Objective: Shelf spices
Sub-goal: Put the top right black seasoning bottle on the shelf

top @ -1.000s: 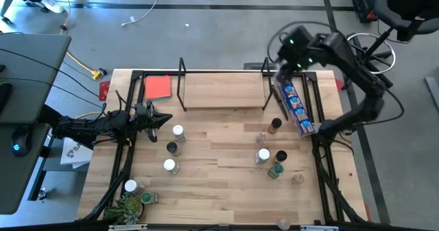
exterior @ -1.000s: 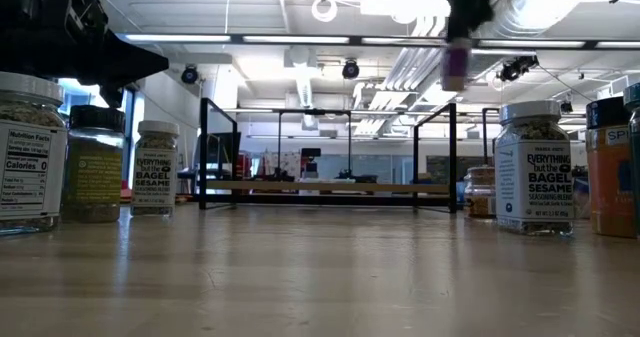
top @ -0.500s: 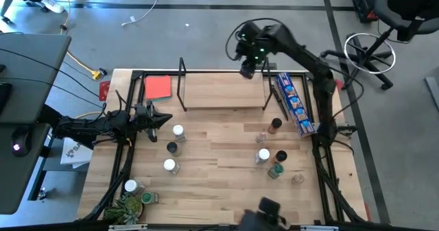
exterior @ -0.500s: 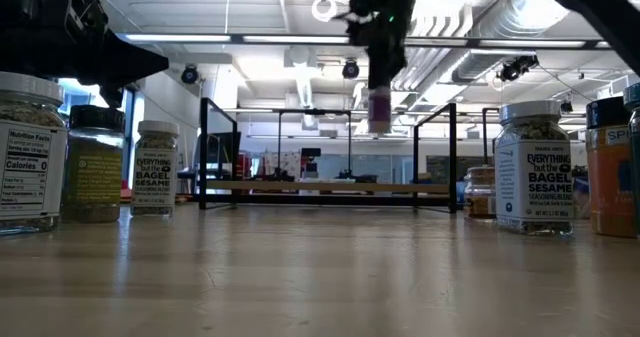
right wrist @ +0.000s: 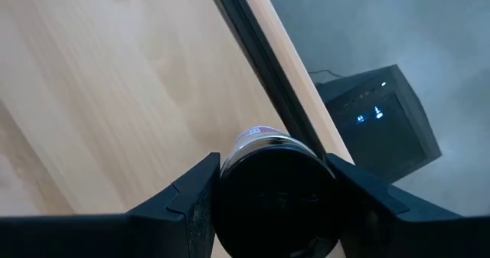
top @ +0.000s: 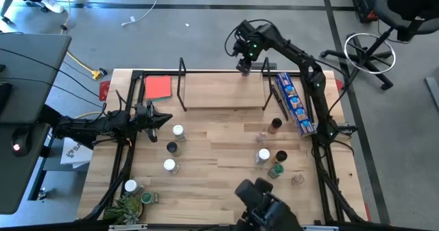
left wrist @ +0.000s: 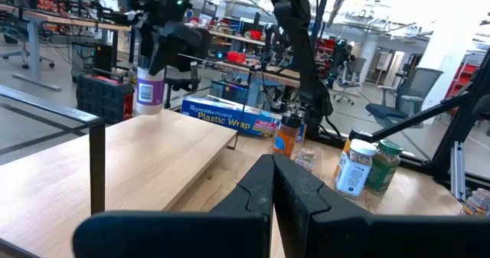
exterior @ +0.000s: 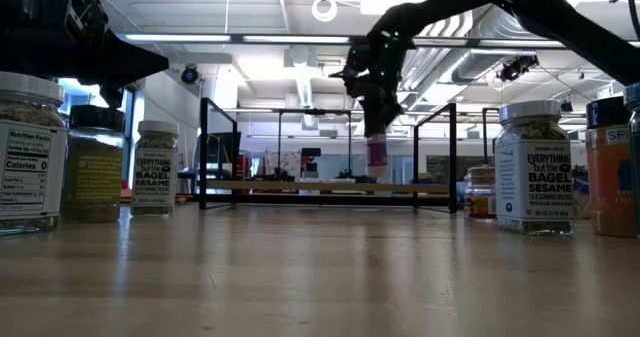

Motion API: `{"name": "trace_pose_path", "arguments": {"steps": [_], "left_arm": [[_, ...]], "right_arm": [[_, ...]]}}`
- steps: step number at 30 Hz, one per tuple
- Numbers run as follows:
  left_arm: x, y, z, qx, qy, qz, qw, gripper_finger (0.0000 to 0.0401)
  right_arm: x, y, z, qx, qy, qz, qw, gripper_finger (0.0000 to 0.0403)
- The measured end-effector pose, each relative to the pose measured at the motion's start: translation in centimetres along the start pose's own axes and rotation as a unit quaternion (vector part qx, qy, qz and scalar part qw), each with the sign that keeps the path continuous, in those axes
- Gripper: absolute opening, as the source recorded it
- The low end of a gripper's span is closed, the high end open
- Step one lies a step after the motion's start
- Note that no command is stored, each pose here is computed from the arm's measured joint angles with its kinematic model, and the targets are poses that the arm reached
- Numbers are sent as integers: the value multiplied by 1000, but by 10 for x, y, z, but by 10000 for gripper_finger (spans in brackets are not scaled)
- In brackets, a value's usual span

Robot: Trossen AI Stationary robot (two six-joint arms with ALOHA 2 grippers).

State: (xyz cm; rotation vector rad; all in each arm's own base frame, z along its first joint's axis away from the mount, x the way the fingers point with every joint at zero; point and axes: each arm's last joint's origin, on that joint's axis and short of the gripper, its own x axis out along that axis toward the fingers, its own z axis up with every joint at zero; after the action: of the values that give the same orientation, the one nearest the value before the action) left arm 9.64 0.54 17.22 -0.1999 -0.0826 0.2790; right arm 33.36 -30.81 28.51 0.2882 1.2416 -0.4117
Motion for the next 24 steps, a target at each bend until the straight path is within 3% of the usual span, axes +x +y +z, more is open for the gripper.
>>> {"name": "trace_pose_path", "arguments": {"steps": [8,24], "left_arm": [[0,0,0,0,0,0,1000,1],[0,0,0,0,0,0,1000,1]], "right_arm": [[1,-11,-1,-2,-8,-2,1000,193],[6,-8,-5,-43,15,9,999,194]]}}
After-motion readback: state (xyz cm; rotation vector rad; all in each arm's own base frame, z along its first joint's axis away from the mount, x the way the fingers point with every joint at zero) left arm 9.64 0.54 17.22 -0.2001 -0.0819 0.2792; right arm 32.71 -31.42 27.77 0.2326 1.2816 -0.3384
